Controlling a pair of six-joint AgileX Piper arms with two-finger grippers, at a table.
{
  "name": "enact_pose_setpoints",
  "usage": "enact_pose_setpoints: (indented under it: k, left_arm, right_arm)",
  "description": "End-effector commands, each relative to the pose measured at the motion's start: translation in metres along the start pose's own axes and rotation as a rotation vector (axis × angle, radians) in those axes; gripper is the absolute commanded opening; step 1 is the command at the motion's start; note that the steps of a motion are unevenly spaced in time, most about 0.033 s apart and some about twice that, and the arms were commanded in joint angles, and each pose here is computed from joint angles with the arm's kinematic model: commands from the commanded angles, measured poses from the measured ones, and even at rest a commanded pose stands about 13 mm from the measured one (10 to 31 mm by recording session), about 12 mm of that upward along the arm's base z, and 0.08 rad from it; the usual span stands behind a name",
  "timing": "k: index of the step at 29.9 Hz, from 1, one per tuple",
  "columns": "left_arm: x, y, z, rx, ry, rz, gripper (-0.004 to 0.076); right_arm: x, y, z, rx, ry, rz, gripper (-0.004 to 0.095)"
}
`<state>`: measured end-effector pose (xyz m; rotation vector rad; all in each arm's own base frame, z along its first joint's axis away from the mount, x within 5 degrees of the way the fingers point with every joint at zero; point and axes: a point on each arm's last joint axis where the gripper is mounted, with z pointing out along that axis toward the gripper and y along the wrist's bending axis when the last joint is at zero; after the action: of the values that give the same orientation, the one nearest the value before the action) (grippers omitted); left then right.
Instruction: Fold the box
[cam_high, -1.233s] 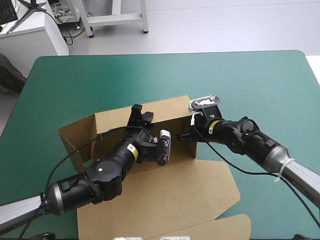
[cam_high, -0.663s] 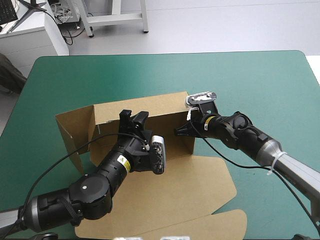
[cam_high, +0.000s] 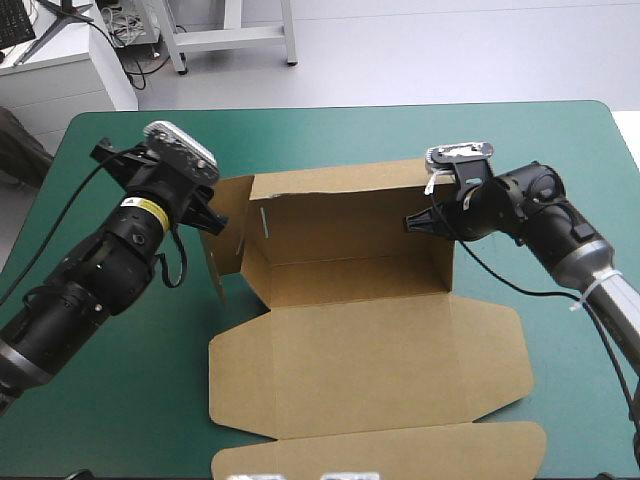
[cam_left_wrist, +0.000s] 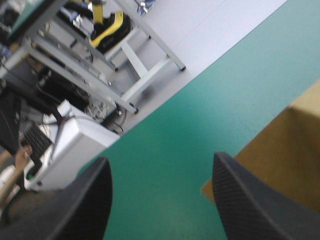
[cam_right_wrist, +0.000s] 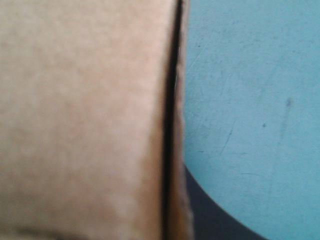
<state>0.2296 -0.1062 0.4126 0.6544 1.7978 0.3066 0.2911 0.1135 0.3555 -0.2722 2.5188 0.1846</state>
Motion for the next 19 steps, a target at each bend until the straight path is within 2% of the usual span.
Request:
enact_pose_setpoints:
  k: [1,7,12,19]
  left_arm:
    - [-0.001,0.025,-0.006,-0.012,-0.030,-0.182,0.0398]
    - [0.011,0.028,-0.015,0.047,-0.011,-0.277,0.0309]
    - [0.036,0.017,-0.034,0.087,-0.042,-0.319,0.0304]
    - [0.085,0.000,-0.078,0.127,-0.091,-0.404,0.0304]
  right_arm:
    - [-0.022,-0.018,-0.022,0.000,-0.077,0.018,-0.0005]
    - [-0.042,-0.036,0.014,0.028,0.049,0.007,-0.0020]
    - [-0.053,-0.037,0.062,0.023,0.129,-0.028,-0.0020]
    - [-0.046,-0.034,0.120,-0.051,0.243,-0.055,-0.0020]
